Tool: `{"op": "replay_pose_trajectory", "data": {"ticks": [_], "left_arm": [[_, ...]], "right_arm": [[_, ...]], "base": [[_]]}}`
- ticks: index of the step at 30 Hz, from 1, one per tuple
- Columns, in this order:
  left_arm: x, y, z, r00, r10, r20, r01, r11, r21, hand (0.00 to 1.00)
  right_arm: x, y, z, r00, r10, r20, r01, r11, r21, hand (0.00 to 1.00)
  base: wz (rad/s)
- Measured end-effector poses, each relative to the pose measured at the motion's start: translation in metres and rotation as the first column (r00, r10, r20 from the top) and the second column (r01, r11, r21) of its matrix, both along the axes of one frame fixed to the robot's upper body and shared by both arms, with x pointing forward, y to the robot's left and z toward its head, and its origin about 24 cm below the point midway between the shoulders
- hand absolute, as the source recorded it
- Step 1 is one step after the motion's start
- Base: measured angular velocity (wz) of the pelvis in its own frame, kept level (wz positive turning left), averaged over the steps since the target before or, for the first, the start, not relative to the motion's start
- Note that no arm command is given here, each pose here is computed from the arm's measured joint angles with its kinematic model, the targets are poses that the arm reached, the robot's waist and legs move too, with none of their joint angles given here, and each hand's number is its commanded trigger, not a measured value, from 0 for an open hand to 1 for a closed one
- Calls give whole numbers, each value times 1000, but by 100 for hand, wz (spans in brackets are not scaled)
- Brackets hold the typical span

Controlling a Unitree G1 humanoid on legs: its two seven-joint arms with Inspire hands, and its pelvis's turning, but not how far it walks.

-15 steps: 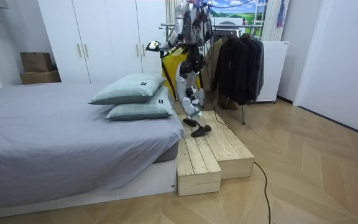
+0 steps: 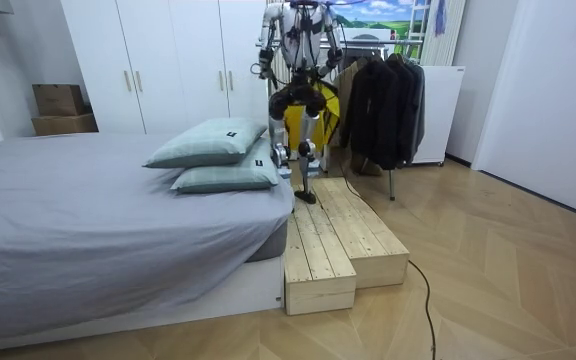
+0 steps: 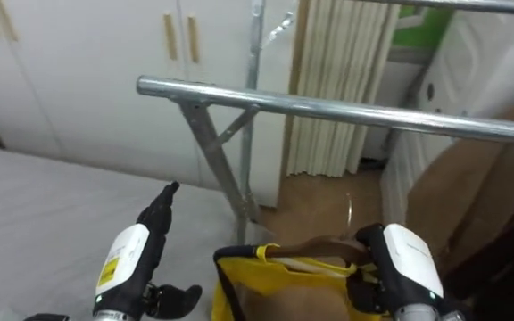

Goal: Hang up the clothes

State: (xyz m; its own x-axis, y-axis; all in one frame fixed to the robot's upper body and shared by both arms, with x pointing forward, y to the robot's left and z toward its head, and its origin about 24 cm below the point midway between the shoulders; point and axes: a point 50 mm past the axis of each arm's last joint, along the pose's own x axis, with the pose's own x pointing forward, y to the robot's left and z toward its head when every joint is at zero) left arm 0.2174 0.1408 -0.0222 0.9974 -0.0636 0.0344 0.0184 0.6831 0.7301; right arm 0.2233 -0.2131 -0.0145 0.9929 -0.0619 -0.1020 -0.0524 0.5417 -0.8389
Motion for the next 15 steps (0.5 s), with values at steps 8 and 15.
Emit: {"op": "replay_pose_trajectory", "data": {"ticks": [8, 15], "left_arm": [[5, -4, 1, 1000, -23, 4, 23, 1000, 3, 0], [7, -4, 3, 999, -34, 12, 34, 999, 15, 0]], "right_arm": [[7, 8, 26, 989, 30, 145, -23, 999, -49, 100], [7, 11, 24, 994, 39, 100, -33, 998, -60, 100]], "base": [[-39], [-31]]}}
